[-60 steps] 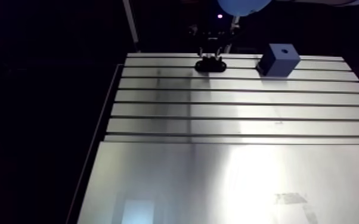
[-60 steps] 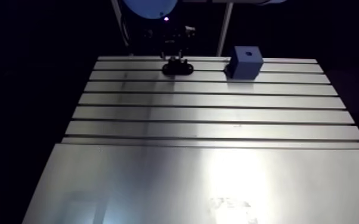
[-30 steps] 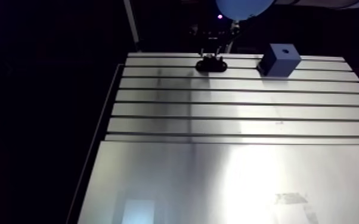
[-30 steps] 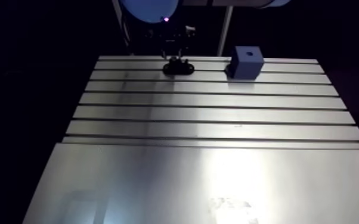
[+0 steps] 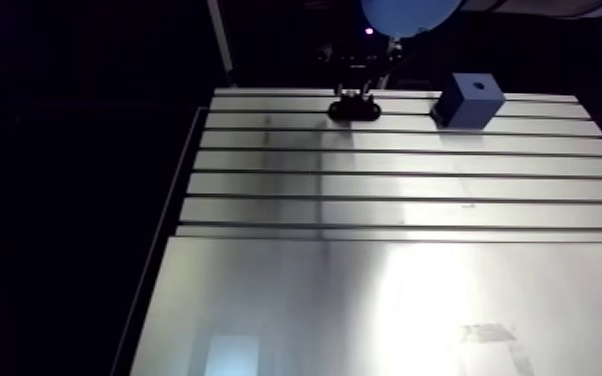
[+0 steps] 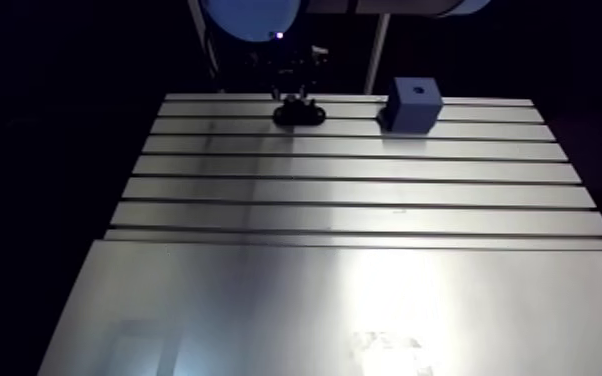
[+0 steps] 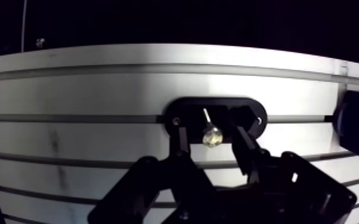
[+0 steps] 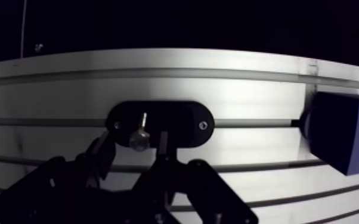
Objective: Pick up the M10 bolt and insert it into the hex recess until seated.
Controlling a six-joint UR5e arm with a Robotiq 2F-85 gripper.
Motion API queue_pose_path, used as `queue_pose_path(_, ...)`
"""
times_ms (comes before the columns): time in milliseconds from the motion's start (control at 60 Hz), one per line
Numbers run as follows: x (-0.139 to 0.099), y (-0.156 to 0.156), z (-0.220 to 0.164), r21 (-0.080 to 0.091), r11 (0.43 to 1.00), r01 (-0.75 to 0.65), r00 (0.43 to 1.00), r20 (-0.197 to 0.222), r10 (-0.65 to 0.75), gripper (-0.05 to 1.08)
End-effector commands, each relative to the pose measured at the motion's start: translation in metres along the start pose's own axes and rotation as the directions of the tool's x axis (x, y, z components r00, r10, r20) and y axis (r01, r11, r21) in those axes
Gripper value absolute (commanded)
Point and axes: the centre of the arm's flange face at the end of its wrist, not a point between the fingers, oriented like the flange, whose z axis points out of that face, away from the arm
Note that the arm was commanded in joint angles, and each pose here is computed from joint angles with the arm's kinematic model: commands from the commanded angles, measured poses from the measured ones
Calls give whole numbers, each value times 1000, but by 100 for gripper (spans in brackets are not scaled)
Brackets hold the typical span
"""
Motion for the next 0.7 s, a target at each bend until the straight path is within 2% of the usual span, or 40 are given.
queue_pose_path(17,0,1,1,-9,1000,-1,1000,1,1,52)
queue_pose_path(700,-4,2,3,-6,1000,-2,1000,9,2,59)
